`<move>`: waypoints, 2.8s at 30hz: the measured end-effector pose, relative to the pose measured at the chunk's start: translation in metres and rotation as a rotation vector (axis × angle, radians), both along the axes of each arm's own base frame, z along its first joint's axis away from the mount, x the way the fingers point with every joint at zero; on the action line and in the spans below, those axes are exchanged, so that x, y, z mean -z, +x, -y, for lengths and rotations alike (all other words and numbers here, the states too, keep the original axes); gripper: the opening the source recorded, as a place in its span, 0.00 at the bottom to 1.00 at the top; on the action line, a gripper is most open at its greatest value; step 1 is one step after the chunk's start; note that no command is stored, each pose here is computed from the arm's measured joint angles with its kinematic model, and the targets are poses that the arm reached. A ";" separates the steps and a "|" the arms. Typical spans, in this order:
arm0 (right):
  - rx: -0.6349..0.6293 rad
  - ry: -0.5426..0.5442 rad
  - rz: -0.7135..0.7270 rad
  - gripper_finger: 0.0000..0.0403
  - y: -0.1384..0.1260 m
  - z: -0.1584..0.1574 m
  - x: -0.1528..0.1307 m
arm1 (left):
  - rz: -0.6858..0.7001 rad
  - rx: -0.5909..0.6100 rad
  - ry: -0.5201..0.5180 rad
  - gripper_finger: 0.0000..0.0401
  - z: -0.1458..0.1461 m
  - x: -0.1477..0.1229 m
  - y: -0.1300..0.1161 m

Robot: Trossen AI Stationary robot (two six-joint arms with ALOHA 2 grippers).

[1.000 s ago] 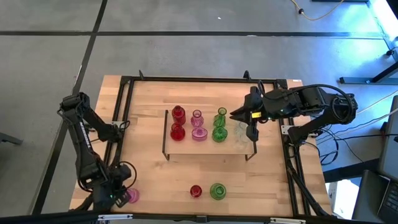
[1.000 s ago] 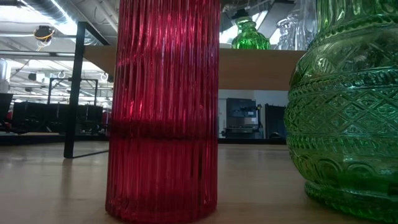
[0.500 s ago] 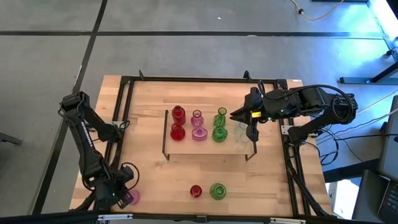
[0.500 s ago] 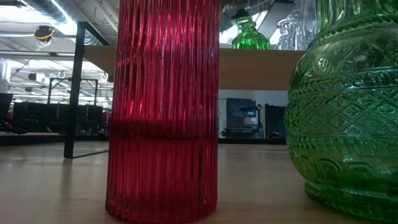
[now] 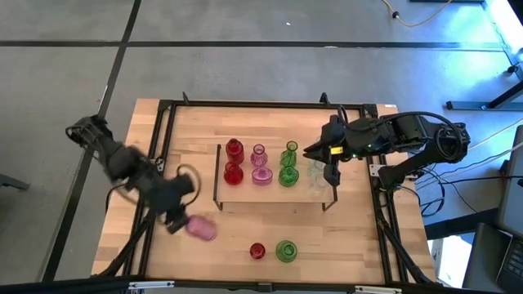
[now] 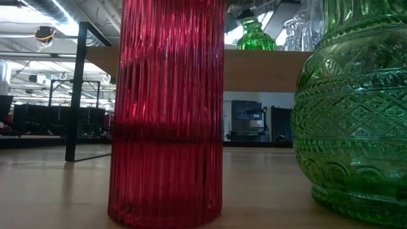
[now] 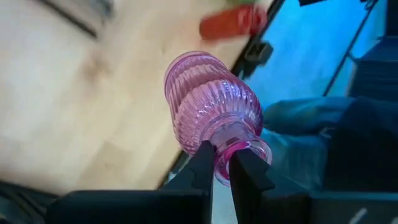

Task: Sort vases onto shelf
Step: Put the violet vase on the shelf aligned with the other violet vases

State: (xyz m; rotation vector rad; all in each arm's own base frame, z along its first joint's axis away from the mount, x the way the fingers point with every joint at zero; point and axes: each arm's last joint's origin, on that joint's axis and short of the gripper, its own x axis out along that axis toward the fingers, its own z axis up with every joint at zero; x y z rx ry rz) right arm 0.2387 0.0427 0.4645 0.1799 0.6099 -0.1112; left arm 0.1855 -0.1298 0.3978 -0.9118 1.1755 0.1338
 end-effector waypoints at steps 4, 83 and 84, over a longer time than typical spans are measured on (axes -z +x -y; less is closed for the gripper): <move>0.009 0.001 -0.061 0.10 -0.004 0.001 0.005 | -0.013 0.067 0.066 0.05 -0.024 -0.021 0.042; 0.022 -0.027 -0.382 0.10 -0.034 -0.006 0.025 | -0.086 0.024 0.146 0.12 -0.103 -0.002 0.181; 0.021 -0.026 -0.382 0.10 -0.034 -0.006 0.025 | -0.086 0.026 0.141 0.12 -0.102 -0.002 0.181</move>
